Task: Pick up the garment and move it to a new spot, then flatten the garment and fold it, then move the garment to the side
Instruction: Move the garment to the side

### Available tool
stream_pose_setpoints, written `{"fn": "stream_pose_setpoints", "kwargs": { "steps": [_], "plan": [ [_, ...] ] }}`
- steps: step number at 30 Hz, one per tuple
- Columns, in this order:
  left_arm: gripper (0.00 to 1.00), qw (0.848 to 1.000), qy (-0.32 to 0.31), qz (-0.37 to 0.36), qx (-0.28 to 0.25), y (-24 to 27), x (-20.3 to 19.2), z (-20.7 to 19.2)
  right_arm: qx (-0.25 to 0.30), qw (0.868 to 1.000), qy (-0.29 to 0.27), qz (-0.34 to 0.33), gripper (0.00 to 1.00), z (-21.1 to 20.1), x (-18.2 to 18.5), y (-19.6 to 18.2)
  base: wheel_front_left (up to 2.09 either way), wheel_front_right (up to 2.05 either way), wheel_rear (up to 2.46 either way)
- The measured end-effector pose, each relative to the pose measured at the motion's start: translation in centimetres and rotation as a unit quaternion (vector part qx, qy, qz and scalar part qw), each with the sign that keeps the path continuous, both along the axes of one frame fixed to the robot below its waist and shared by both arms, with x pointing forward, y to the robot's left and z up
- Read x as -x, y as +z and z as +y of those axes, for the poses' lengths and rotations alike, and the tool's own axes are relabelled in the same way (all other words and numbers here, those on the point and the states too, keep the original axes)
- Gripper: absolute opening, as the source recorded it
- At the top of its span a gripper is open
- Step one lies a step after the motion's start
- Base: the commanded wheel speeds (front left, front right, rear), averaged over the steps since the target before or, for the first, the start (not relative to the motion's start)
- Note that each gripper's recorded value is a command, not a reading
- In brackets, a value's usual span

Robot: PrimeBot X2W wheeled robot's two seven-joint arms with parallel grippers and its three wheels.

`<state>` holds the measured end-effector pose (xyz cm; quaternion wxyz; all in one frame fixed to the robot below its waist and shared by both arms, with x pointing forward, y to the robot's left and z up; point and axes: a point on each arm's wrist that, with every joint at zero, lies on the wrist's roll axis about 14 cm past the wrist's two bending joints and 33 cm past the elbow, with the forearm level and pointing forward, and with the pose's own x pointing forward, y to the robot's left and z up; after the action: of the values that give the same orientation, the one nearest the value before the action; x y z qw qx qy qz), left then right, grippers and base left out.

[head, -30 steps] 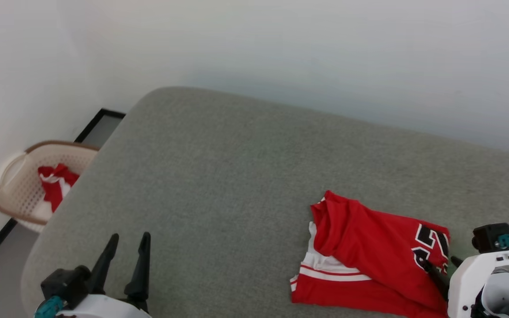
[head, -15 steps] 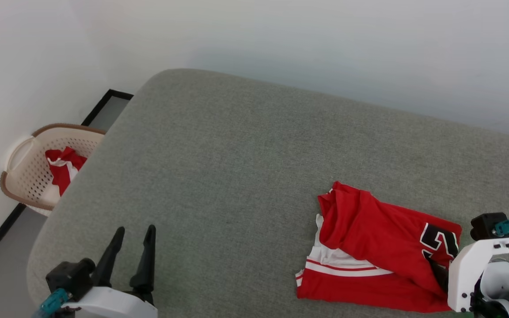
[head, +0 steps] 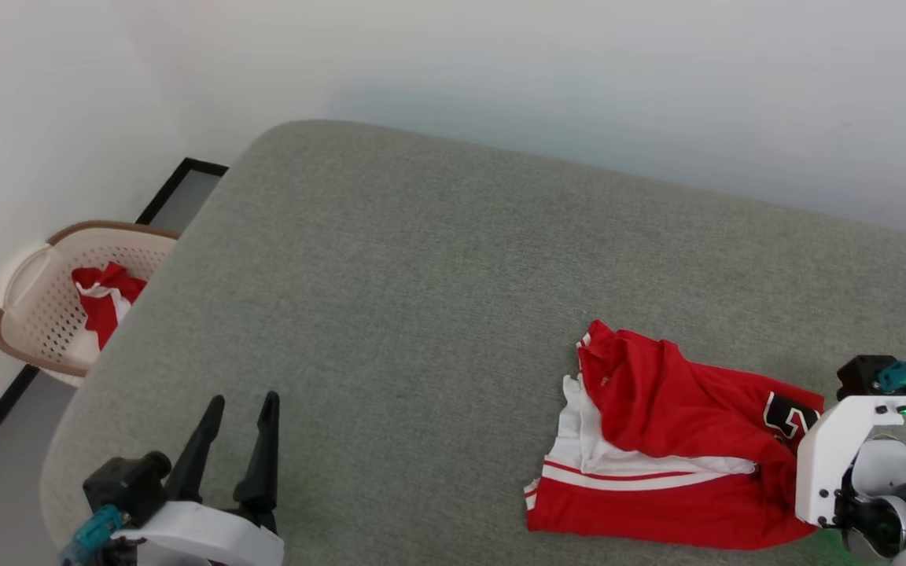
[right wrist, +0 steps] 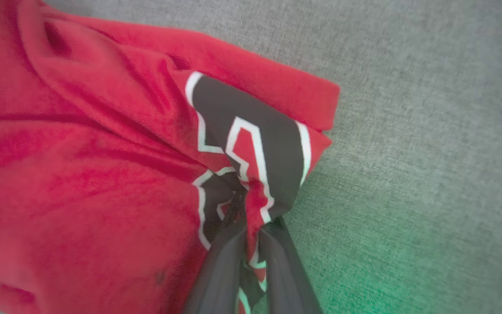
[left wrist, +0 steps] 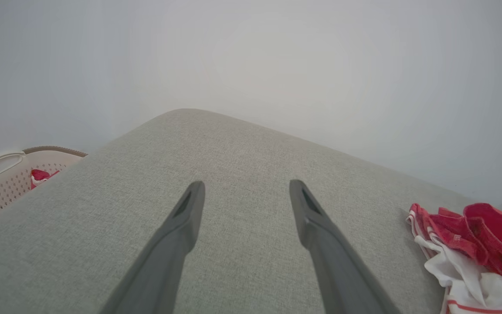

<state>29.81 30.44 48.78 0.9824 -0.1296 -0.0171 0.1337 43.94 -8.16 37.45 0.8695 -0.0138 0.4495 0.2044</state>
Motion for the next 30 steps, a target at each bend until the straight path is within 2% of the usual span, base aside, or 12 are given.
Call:
{"fn": "stream_pose_setpoints", "kwargs": {
  "steps": [17, 30],
  "plan": [
    [1.0, 1.0, -0.019, -0.014, 0.0, 0.7, -1.5, -0.9, 0.017, 0.997, 0.044, -0.057, 0.0, -0.3, -0.5, 3.2, 0.0, 0.0, 0.0],
    [1.0, 0.997, -0.063, -0.035, -0.009, 2.2, -3.9, -3.0, 0.061, 0.988, 0.057, -0.131, 0.0, -3.8, -1.8, 7.8, 0.0, 0.0, 0.0]
  ]
}}
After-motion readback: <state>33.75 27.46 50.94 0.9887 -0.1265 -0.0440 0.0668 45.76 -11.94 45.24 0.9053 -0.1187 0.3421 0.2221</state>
